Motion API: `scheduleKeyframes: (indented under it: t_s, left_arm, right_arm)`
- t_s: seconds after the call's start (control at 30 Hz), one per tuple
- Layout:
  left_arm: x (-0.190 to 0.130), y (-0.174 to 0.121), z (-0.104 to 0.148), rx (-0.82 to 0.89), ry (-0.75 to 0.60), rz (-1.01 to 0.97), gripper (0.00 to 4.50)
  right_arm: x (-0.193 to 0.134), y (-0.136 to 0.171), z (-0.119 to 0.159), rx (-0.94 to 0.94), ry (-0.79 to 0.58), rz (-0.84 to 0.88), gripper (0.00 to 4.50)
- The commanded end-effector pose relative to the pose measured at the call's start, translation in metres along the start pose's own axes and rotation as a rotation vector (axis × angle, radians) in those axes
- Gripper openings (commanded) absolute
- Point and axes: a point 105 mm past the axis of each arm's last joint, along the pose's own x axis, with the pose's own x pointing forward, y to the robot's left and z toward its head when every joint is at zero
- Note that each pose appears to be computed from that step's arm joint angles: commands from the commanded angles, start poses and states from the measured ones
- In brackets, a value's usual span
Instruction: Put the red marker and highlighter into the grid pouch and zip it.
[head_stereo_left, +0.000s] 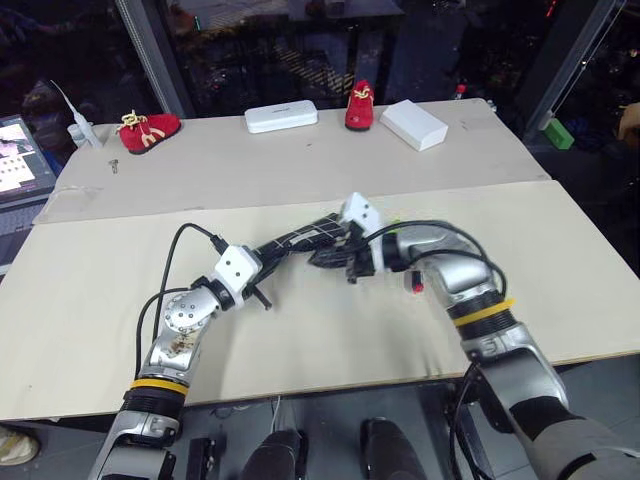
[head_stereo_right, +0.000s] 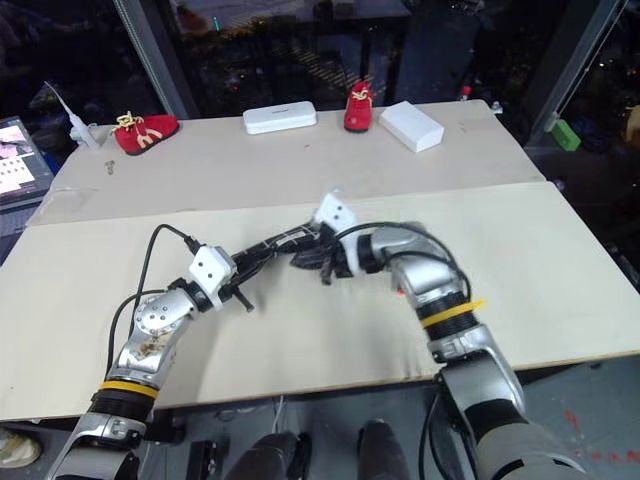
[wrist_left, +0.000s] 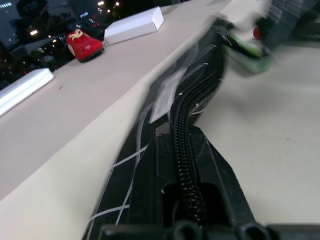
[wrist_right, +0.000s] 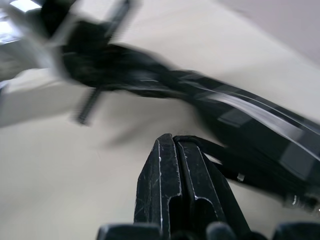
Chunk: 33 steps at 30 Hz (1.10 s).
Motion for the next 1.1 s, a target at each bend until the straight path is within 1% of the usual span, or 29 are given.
scheduleKeyframes:
  t_s: [0.03, 0.13, 0.23, 0.4, 0.43, 0.47, 0.5, 0.53, 0.57, 0.63, 0.67, 0.8, 0.83, 0.97, 1.1]
  left_arm:
    - [0.006, 0.004, 0.010, 0.022, -0.032, 0.004, 0.00]
    - [0.008, 0.003, 0.010, 0.020, -0.037, 0.001, 0.00]
    - [0.010, 0.002, 0.010, 0.017, -0.040, -0.001, 0.00]
    - [0.010, 0.000, 0.009, 0.011, -0.041, -0.007, 0.00]
    - [0.011, 0.000, 0.009, 0.011, -0.041, -0.008, 0.00]
    - [0.011, 0.000, 0.008, 0.010, -0.041, -0.008, 0.00]
    - [0.011, 0.000, 0.008, 0.009, -0.041, -0.008, 0.00]
    - [0.011, 0.001, 0.008, 0.008, -0.041, -0.007, 0.00]
    - [0.011, 0.002, 0.008, 0.008, -0.042, -0.005, 0.00]
    - [0.012, 0.003, 0.010, 0.008, -0.045, -0.003, 0.00]
    - [0.013, 0.004, 0.010, 0.009, -0.047, -0.003, 0.00]
    - [0.014, 0.003, 0.010, 0.011, -0.050, -0.007, 0.00]
    - [0.014, 0.003, 0.011, 0.012, -0.050, -0.009, 0.00]
    - [0.014, 0.004, 0.012, 0.014, -0.054, -0.010, 0.00]
    - [0.012, 0.008, 0.013, 0.015, -0.054, 0.000, 0.00]
  right_arm:
    - [0.019, -0.006, 0.016, -0.022, -0.018, -0.060, 0.02]
    - [0.034, -0.006, 0.024, -0.016, -0.029, -0.076, 0.02]
    - [0.041, 0.005, 0.033, -0.015, -0.059, -0.022, 0.02]
    - [0.033, 0.022, 0.038, 0.012, -0.101, 0.077, 0.02]
    - [0.029, 0.024, 0.039, 0.017, -0.110, 0.091, 0.59]
    - [0.025, 0.026, 0.040, 0.018, -0.120, 0.105, 0.76]
    - [0.021, 0.029, 0.041, 0.020, -0.130, 0.121, 1.15]
    - [0.018, 0.033, 0.042, 0.022, -0.139, 0.142, 1.42]
    - [0.016, 0.037, 0.042, 0.022, -0.142, 0.159, 1.82]
    - [0.016, 0.038, 0.036, 0.014, -0.114, 0.157, 2.53]
    - [0.017, 0.035, 0.032, 0.003, -0.095, 0.136, 2.87]
    - [0.015, 0.007, 0.017, 0.020, -0.028, -0.024, 4.28]
    - [0.009, 0.003, 0.015, 0.020, -0.015, -0.043, 4.46]
    - [-0.024, -0.002, 0.013, -0.006, 0.001, -0.049, 4.46]
    - [-0.085, 0.005, 0.019, -0.057, -0.026, -0.013, 4.46]
